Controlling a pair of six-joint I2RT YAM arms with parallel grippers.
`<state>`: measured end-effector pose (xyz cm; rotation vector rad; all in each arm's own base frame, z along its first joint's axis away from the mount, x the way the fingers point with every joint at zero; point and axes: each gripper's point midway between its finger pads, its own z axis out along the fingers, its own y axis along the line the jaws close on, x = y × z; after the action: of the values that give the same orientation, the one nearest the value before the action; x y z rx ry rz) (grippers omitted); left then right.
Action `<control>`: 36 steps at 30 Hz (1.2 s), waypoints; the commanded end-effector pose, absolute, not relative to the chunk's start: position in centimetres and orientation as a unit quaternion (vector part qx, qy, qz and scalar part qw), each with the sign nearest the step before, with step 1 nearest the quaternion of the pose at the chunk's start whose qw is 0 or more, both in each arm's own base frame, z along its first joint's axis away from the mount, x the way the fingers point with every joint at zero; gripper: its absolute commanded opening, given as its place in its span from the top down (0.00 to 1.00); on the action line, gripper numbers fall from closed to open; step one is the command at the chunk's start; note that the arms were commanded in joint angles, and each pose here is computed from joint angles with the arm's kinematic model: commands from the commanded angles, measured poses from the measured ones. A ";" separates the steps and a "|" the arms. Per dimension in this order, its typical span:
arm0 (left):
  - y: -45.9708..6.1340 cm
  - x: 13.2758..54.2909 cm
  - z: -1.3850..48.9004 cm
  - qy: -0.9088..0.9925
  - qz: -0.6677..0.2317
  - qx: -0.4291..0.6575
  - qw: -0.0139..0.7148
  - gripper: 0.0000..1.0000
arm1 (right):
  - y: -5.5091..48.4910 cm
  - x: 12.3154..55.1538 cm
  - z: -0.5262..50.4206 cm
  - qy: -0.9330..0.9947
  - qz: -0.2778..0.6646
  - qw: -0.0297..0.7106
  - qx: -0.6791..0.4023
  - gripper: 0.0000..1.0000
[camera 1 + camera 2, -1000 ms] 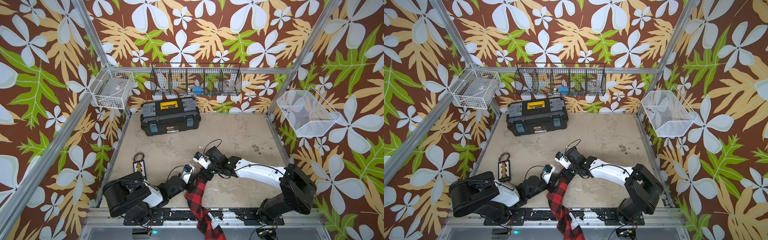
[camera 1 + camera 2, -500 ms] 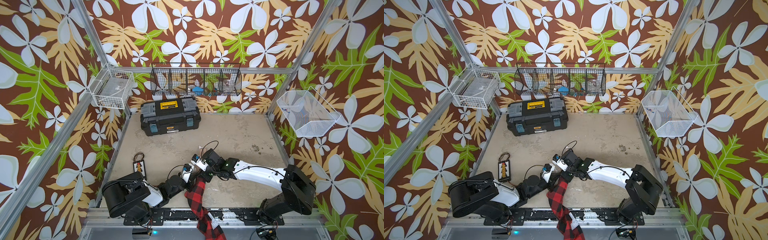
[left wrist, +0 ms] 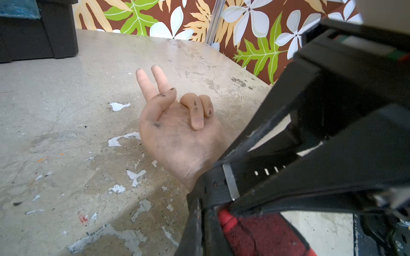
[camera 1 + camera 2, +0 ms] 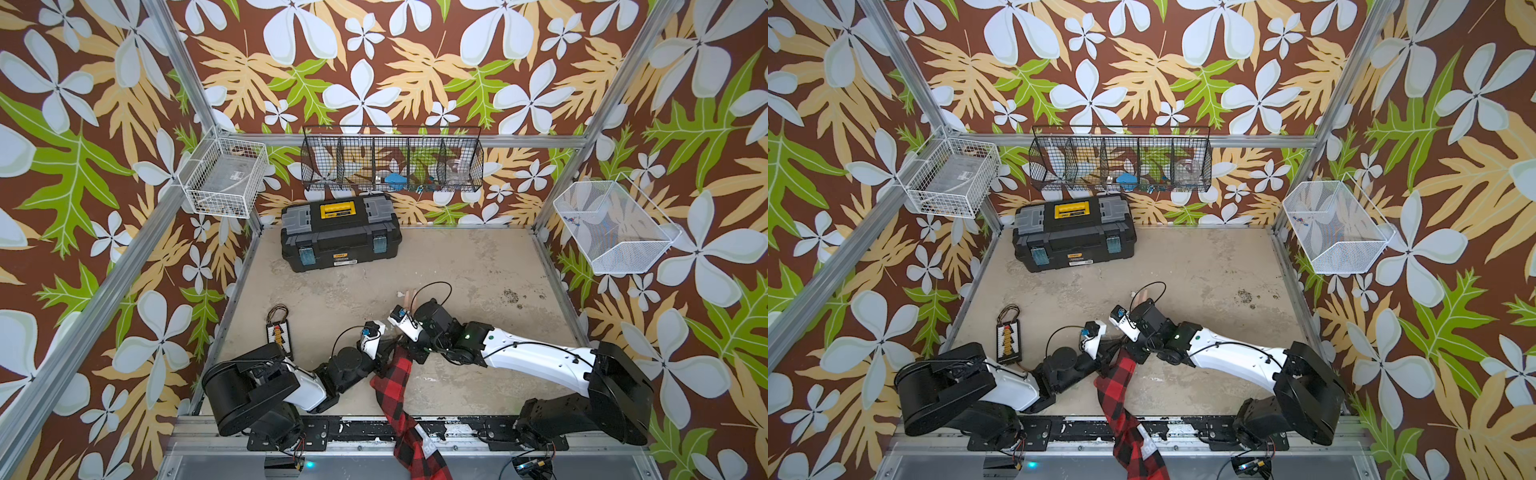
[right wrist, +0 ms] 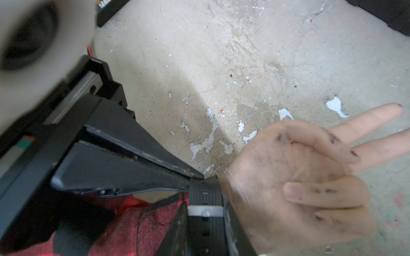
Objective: Take off the watch
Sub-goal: Untie the watch from the hand.
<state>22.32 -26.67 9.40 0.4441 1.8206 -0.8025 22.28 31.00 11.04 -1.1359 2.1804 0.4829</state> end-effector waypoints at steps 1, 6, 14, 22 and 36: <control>-25.4 23.6 9.6 0.767 -0.322 0.136 0.538 1.00 | 29.4 23.6 11.1 0.841 0.149 0.332 -0.401 0.75; -24.6 24.1 8.8 0.780 -0.317 0.110 0.528 1.00 | 28.3 24.0 11.4 0.843 0.154 0.350 -0.378 0.76; -23.8 24.6 7.6 0.797 -0.313 0.075 0.511 1.00 | 27.4 24.2 11.6 0.841 0.169 0.374 -0.352 0.76; -22.8 25.3 6.4 0.818 -0.286 0.038 0.497 1.00 | 26.9 24.1 11.4 0.840 0.173 0.388 -0.339 0.77; -28.4 24.7 8.9 0.787 -0.275 0.230 0.502 0.64 | 29.0 23.1 12.0 0.808 0.219 0.389 -0.386 0.77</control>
<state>24.98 -28.01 9.77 0.4075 1.8821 -0.7683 22.66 27.99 10.62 -0.9700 2.1228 0.5296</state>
